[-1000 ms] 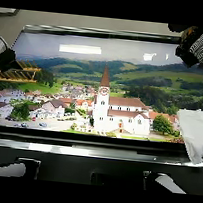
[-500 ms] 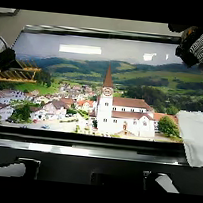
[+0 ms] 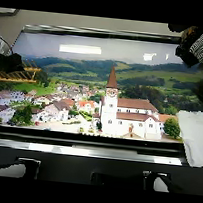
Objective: Fold the clothes and pants, and hang the long-sleeved shirts on hangers.
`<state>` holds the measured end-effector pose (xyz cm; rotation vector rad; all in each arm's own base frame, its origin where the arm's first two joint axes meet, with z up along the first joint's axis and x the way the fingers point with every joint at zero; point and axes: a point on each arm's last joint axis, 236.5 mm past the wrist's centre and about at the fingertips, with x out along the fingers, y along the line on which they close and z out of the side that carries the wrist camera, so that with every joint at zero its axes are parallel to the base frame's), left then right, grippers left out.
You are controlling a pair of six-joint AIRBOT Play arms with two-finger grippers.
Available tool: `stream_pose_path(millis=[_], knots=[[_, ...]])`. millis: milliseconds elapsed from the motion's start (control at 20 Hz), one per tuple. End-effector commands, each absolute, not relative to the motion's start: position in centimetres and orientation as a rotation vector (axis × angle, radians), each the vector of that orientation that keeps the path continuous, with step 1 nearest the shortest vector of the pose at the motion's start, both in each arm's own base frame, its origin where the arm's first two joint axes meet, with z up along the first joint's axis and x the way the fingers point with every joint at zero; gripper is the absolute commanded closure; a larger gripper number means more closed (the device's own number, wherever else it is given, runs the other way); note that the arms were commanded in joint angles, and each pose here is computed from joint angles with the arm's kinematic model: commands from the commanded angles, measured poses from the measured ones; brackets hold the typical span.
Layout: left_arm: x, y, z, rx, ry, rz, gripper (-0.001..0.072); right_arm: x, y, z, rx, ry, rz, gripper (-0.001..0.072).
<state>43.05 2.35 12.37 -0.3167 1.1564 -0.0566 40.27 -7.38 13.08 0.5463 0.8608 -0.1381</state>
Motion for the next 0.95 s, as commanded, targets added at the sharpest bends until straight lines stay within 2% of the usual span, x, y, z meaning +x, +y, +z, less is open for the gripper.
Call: stream_pose_path(millis=[0, 50, 100, 300, 900], knots=[[42.7, 0.3, 9.7, -0.216, 1.154, -0.120, 0.0694, 40.7, 7.1, 12.3, 0.311, 0.959, 0.202, 0.0534], [42.3, -0.2, 9.0, -0.183, 1.164, -0.131, 0.0694, 40.0, 9.7, 11.6, 0.258, 0.995, 0.257, 0.0647], [41.8, -0.5, 8.3, -0.147, 1.181, -0.126, 0.0694, 39.5, 11.5, 11.1, 0.214, 1.014, 0.300, 0.0679], [41.2, -0.6, 7.5, -0.088, 1.206, -0.117, 0.0692, 39.2, 14.5, 10.6, 0.151, 1.012, 0.367, 0.0681], [41.3, -0.6, 7.4, -0.093, 1.207, -0.114, 0.0691, 39.2, 14.4, 10.7, 0.148, 1.009, 0.364, 0.0676]])
